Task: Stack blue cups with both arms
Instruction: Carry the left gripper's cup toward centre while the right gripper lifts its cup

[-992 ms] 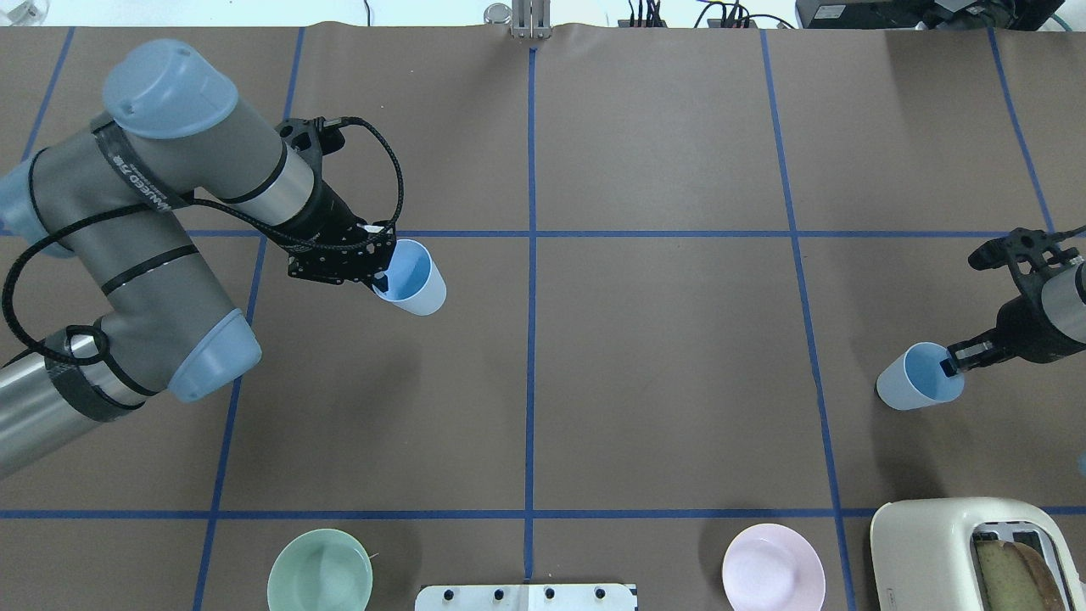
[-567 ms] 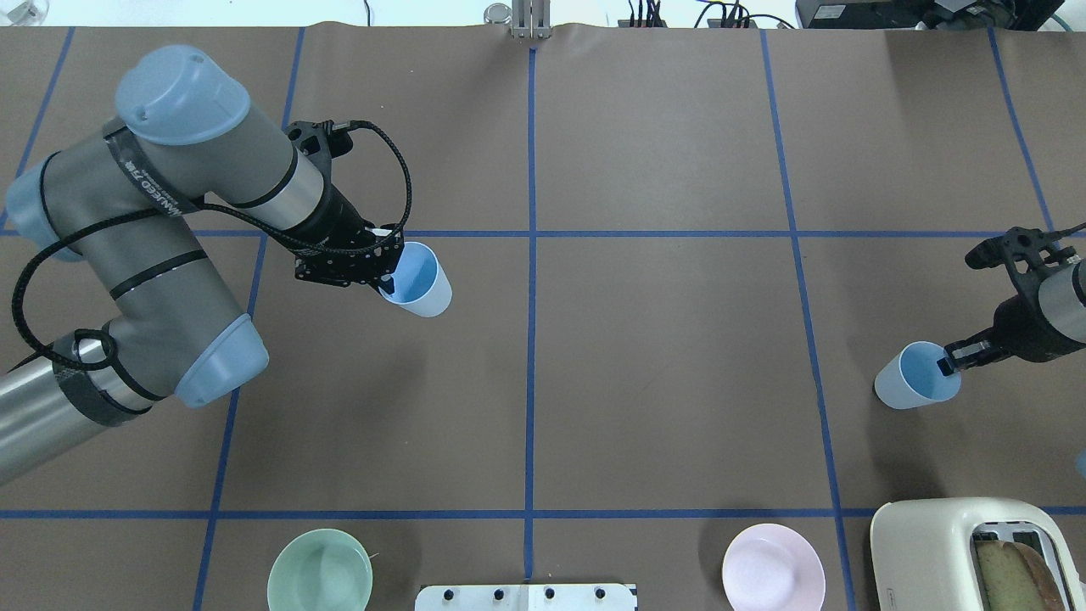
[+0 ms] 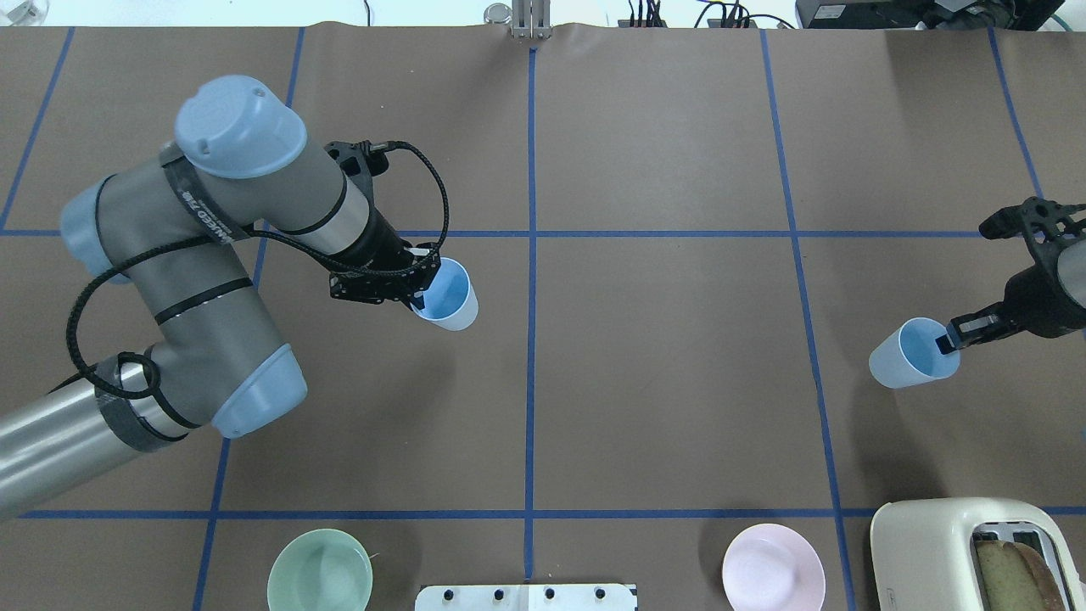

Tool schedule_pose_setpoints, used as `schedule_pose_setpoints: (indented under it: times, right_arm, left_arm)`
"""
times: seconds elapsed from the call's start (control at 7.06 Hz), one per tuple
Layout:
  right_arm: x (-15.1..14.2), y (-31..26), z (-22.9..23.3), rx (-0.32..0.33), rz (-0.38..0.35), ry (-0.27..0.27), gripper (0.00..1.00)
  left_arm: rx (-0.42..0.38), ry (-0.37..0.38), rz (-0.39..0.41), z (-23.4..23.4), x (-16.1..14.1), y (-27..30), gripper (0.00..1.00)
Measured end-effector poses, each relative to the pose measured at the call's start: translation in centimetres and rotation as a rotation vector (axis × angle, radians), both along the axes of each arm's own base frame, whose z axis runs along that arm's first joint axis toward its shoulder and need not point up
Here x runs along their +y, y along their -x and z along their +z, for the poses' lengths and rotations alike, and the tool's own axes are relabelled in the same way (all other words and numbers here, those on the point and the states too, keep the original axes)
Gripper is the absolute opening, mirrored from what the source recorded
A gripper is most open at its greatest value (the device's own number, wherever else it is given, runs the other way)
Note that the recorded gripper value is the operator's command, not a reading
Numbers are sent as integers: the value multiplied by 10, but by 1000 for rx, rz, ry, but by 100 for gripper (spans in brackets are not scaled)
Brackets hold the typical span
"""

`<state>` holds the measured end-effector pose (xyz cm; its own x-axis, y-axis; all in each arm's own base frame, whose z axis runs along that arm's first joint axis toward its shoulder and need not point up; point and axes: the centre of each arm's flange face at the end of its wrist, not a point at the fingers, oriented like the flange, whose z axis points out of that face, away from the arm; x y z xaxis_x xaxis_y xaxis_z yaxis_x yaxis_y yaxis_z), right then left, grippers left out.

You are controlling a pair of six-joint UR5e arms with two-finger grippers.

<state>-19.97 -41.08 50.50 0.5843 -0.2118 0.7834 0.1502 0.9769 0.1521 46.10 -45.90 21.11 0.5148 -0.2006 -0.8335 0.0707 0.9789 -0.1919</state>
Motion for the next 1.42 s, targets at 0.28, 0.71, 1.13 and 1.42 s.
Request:
schedule_pose_setpoints:
  times: [0.28, 0.71, 1.13, 1.42]
  right_arm:
    - [-35, 8, -38, 6, 26, 19, 0]
    - [-84, 33, -122, 28, 60, 68, 0]
    - [-99, 64, -188, 26, 78, 115, 0]
    - [-97, 81, -209, 14, 84, 129, 0]
  left_arm:
    - [-41, -8, 0, -23, 8, -26, 0]
    - [-66, -20, -1, -38, -7, -72, 0]
    - [-51, -32, 0, -23, -21, -97, 0]
    - [-43, -37, 0, -17, -26, -104, 0]
